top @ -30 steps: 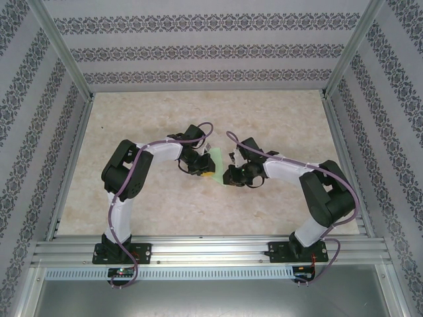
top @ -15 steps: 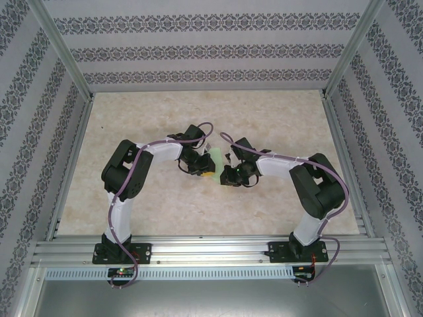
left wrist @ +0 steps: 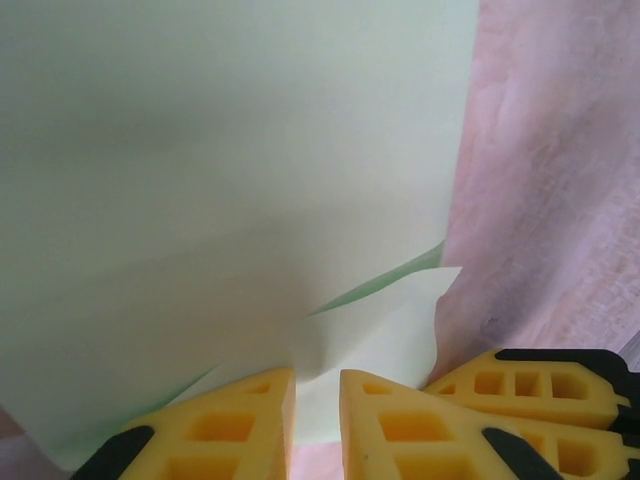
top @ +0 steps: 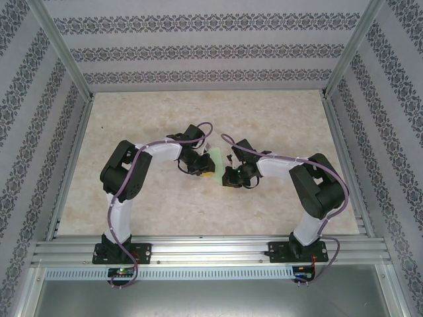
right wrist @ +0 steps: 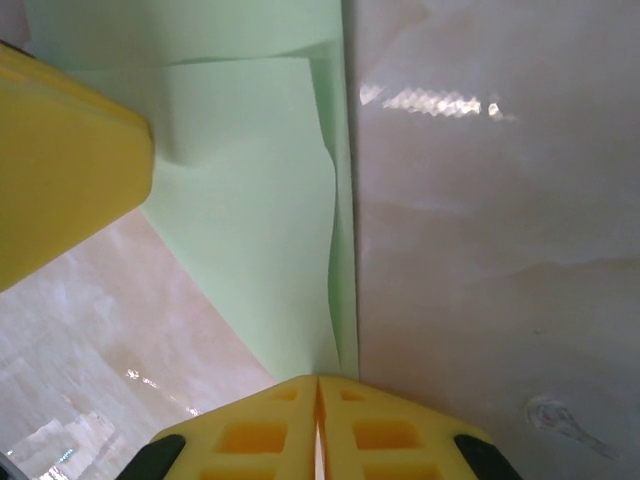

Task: Fold a paper plane with a square sheet of paper (fold left side to right side)
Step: Third fold the triangle at the center of the table.

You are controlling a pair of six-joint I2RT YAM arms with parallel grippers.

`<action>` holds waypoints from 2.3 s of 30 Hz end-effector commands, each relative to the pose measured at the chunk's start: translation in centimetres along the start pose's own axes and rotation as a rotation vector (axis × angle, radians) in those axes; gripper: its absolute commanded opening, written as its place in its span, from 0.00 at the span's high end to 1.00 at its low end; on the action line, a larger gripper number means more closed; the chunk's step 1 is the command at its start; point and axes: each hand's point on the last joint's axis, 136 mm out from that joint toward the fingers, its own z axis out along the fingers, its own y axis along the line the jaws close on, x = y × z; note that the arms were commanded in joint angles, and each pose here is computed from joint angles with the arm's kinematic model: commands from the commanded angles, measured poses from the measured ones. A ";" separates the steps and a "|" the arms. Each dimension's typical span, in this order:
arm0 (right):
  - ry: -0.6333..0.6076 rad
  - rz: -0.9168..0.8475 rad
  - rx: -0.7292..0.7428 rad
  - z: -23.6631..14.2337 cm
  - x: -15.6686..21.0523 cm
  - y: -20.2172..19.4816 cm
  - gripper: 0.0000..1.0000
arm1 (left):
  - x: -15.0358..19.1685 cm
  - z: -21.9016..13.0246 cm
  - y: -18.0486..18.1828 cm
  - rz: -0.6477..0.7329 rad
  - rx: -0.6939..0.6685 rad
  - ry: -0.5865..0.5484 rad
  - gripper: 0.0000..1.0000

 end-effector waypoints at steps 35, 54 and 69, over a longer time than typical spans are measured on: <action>0.128 0.065 0.142 2.4 3.7 -4.4 0.93 | 1.1 2.1 0.6 -0.038 -0.106 -0.058 0.83; 0.119 0.073 0.140 2.3 4.0 -4.5 0.93 | -3.1 -2.4 8.6 -0.106 -0.280 -0.147 0.82; 0.106 0.068 0.116 2.2 3.5 -3.9 0.93 | -4.3 -6.4 1.8 -0.010 -0.065 -0.223 0.79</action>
